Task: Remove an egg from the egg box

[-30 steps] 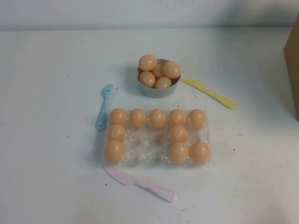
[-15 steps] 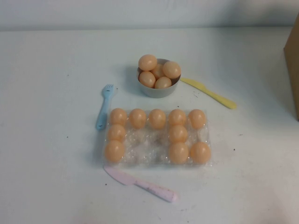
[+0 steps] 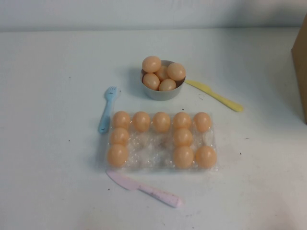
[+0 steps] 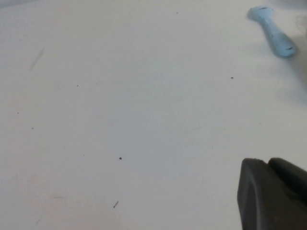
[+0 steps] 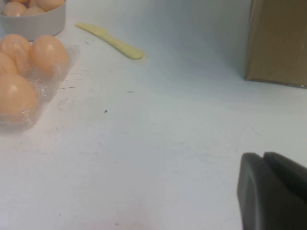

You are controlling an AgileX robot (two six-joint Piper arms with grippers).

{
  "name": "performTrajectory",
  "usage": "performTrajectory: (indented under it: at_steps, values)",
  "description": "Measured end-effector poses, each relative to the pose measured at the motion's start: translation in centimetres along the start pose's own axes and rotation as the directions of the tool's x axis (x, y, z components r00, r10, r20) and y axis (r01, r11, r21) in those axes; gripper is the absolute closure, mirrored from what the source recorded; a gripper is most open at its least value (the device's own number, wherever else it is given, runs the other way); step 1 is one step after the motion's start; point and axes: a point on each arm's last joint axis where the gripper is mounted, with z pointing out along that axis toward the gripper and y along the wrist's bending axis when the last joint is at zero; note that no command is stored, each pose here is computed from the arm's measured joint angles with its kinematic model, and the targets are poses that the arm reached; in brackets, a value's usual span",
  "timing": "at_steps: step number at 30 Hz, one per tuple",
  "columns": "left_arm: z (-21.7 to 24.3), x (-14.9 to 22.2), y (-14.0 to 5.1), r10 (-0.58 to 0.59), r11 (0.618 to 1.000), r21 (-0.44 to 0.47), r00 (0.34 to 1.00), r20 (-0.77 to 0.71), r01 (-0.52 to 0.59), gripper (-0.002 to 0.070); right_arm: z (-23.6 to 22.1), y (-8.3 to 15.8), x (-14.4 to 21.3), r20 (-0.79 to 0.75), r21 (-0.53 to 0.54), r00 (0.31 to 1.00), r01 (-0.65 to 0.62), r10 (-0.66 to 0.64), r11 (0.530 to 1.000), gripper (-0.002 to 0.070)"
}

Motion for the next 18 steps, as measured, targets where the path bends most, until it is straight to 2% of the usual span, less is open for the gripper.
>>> performTrajectory:
  at_steps: [5, 8, 10, 13, 15, 18]
  values:
    - [0.0, -0.3, -0.1, -0.040, 0.999, 0.007, 0.999, 0.033, 0.040, 0.0678, 0.0, 0.0, 0.0, 0.000, 0.000, 1.000, 0.000, 0.000, 1.000, 0.0694]
    - [-0.1, -1.0, -0.2, -0.215, 0.976, 0.047, 0.971, 0.106, 0.211, 0.0678, 0.0, 0.0, 0.0, 0.000, 0.000, 1.000, 0.000, 0.000, 1.000, 0.0694]
    - [-0.1, -1.6, -0.2, -0.384, 0.923, 0.091, 0.910, 0.154, 0.374, 0.0678, 0.0, 0.0, 0.0, 0.000, 0.000, 1.000, 0.000, 0.000, 1.000, 0.0694]
    - [-0.3, -2.2, -0.2, -0.609, 0.793, 0.164, 0.775, 0.172, 0.587, 0.0678, 0.0, 0.0, 0.0, 0.000, 0.000, 1.000, 0.000, 0.000, 1.000, 0.0694]
    - [-0.3, -2.3, -0.3, -0.690, 0.723, 0.196, 0.705, 0.164, 0.662, 0.0678, 0.0, 0.0, 0.0, 0.000, 0.000, 1.000, 0.000, 0.000, 1.000, 0.0694]
    - [-0.4, -2.6, -0.1, -0.735, 0.678, 0.214, 0.654, 0.182, 0.703, 0.0678, 0.0, 0.0, 0.0, 0.000, 0.000, 1.000, 0.000, 0.000, 1.000, 0.0694]
